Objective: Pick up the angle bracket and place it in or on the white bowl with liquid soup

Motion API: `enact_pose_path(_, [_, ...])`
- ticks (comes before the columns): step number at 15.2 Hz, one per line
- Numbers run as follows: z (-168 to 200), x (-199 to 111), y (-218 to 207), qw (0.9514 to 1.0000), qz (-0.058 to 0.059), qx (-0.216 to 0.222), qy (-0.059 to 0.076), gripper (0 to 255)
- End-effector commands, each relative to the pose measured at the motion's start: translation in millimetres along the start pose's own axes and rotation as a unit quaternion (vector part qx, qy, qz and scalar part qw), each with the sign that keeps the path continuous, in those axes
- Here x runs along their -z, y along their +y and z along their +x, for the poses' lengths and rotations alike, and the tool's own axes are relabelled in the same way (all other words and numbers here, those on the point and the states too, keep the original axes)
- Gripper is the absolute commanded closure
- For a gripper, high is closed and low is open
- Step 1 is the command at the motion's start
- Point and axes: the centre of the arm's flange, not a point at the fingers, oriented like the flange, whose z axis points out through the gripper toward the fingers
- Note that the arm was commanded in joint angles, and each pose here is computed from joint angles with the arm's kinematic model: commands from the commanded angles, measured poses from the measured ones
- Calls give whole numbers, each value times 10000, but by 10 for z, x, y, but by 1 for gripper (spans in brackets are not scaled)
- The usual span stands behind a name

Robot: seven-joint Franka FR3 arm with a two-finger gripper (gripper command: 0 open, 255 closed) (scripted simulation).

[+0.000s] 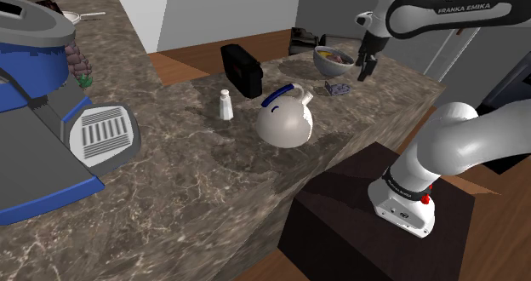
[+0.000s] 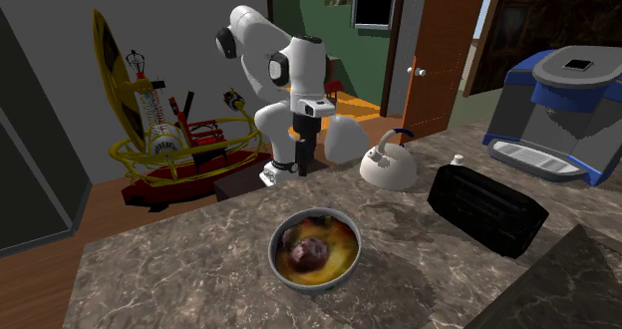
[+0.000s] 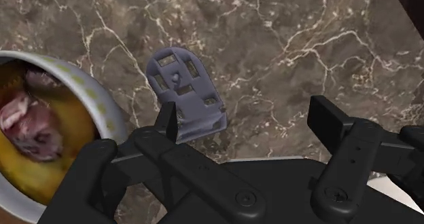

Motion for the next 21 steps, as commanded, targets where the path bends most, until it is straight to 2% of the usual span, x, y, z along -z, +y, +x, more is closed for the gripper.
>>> enact_pose_path(1, [-41,-165,184,9995,-88,296,13,0])
enact_pose_path(6, [-79,-571,582,9954,-254,925,37,0])
enact_pose_path(14, [-74,-970,602,9954,-254,925,37,0])
enact_pose_path(21, [-74,-970,602,9954,-254,925,37,0])
